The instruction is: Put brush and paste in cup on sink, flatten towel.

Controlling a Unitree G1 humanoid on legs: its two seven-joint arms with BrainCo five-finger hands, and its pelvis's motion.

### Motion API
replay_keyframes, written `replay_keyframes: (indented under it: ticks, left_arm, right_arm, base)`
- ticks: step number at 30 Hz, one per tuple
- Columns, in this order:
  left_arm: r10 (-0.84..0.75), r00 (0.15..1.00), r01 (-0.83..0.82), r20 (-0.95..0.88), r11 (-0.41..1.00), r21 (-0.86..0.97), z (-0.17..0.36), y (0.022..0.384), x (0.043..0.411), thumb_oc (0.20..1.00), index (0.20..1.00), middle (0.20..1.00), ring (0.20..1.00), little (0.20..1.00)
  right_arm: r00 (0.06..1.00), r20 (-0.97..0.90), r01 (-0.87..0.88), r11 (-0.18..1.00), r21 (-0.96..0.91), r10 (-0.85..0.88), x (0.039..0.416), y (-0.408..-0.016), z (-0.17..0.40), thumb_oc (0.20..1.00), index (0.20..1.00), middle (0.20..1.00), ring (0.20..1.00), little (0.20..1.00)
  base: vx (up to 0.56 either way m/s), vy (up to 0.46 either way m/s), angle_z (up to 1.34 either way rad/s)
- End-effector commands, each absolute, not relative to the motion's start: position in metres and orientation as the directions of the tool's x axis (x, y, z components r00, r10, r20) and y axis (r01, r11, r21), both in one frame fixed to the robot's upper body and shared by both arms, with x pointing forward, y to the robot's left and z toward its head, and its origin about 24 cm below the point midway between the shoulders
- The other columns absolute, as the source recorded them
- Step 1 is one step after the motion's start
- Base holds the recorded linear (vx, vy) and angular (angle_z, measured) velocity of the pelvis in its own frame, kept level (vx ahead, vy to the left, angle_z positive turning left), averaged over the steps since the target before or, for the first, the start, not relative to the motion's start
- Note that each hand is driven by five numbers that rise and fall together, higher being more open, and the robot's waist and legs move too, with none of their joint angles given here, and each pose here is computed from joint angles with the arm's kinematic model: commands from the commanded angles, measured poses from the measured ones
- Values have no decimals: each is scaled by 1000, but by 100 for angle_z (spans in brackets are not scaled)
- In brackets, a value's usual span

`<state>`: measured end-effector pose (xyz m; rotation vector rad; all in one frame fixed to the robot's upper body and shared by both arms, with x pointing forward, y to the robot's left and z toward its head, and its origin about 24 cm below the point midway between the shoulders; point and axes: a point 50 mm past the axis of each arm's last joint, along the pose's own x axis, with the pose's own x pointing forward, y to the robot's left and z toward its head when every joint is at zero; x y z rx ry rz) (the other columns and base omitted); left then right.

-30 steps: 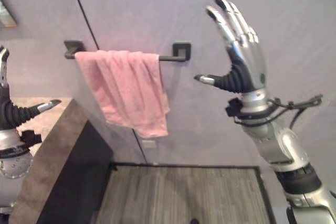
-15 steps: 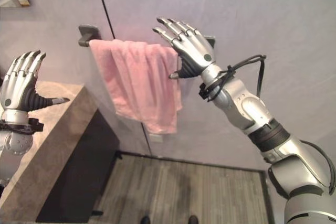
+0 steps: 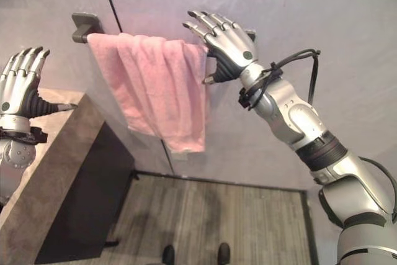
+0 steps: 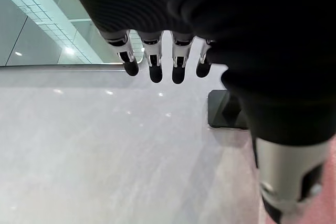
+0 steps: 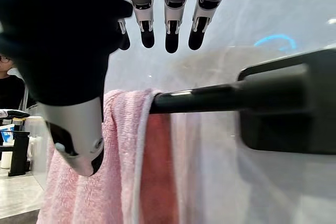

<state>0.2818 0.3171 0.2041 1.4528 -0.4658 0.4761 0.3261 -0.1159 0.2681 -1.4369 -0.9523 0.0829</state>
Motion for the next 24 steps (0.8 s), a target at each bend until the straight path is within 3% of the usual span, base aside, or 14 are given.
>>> replay_keyframes:
  ticks: [1, 10, 24]
  left_arm:
    - [-25, 718, -695, 695, 12, 719, 248, 316, 276, 1000, 1000, 1000, 1000, 1000]
    - [-64, 683, -725, 727, 62, 686, 255, 303, 279, 1000, 1000, 1000, 1000, 1000]
    - [-87, 754, -654, 651, -17, 756, 252, 306, 301, 1000, 1000, 1000, 1000, 1000]
  right_arm:
    - [644, 510, 489, 205, -848, 570, 320, -123, 273, 1000, 1000, 1000, 1000, 1000]
    - [673, 465, 449, 182, -875, 575, 321, -126, 259, 1000, 1000, 1000, 1000, 1000]
    - [709, 311, 355, 61, -933, 633, 334, -114, 221, 1000, 1000, 1000, 1000, 1000]
  base:
    - [33, 2, 0]
    - [10, 3, 1]
    - [2, 1, 1]
